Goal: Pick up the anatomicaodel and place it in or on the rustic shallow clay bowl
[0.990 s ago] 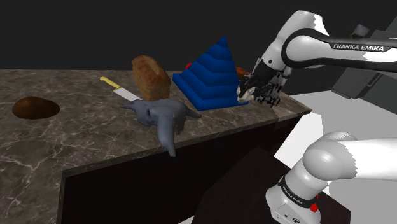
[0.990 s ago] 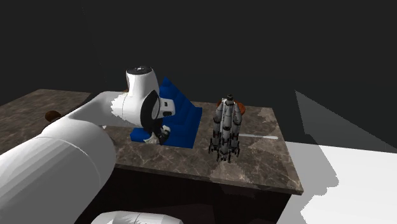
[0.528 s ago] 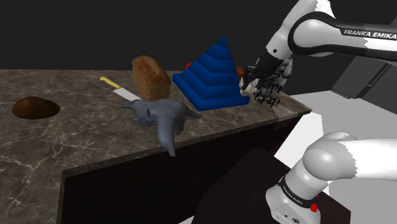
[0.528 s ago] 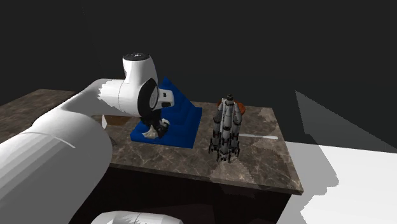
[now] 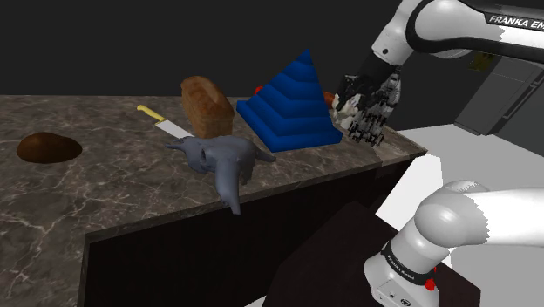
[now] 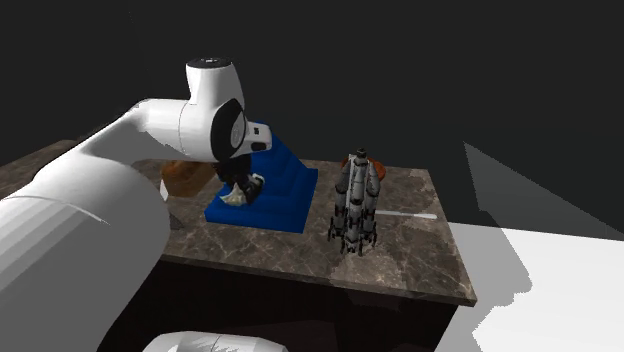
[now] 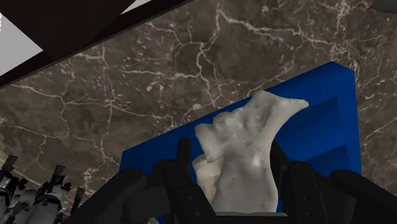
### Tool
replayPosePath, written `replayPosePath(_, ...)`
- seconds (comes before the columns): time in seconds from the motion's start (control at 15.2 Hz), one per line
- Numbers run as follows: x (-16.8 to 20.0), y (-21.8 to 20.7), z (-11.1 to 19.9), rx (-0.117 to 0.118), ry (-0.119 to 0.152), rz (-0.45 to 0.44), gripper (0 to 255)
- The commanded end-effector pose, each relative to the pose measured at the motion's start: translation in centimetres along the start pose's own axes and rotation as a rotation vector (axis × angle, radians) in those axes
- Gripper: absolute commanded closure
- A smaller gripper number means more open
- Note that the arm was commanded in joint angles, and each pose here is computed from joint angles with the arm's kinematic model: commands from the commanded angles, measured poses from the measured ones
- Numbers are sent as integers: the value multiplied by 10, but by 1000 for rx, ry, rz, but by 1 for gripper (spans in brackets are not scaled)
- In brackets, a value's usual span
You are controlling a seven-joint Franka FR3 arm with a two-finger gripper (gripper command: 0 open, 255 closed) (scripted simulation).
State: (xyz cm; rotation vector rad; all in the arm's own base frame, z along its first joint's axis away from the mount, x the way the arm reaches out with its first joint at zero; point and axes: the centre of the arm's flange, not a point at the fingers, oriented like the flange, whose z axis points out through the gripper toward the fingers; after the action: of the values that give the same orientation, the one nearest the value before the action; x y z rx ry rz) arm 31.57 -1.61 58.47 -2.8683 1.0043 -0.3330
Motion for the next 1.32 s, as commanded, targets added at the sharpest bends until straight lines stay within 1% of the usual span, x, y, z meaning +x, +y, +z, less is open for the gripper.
replayPosePath(0.0, 13, 4, -2, 0, 0, 0, 255)
replayPosePath(1.25, 251, 78, 31, 0, 0, 0, 255)
